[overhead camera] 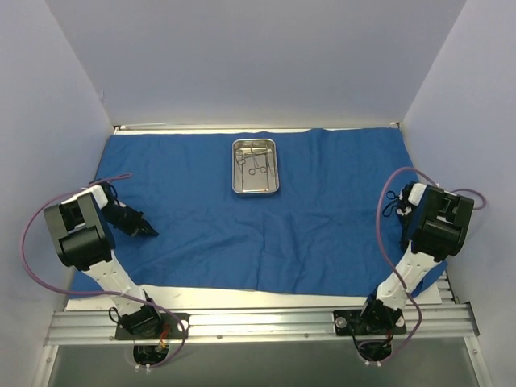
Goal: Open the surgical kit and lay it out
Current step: Smooth out the surgical kit at the center of the board.
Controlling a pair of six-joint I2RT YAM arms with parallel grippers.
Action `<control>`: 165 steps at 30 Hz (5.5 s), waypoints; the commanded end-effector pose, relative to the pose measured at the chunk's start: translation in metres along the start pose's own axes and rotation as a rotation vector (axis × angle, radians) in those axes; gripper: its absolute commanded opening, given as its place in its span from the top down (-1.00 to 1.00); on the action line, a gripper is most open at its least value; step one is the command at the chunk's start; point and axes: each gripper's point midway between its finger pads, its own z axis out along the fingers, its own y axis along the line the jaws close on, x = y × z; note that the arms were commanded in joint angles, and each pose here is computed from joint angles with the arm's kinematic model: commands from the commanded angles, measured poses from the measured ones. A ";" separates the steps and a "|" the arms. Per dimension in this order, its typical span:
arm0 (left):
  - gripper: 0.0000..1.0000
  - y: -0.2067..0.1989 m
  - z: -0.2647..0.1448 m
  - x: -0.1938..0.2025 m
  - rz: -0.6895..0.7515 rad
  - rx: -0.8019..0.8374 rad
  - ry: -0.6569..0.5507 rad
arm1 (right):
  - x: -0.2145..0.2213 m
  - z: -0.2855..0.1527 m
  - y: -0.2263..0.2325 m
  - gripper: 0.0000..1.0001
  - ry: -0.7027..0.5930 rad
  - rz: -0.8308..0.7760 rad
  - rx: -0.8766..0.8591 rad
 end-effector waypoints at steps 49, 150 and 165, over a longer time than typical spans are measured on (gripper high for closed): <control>0.95 -0.004 -0.026 0.007 0.168 0.117 -0.181 | -0.088 -0.040 -0.019 1.00 -0.491 -0.553 -0.053; 0.95 -0.171 0.058 -0.108 0.117 -0.178 -0.165 | 0.017 -0.229 0.333 1.00 -0.184 -0.488 -1.036; 0.95 -0.173 0.043 -0.135 0.109 -0.073 -0.209 | 0.002 -0.230 0.349 1.00 -0.170 -0.537 -1.042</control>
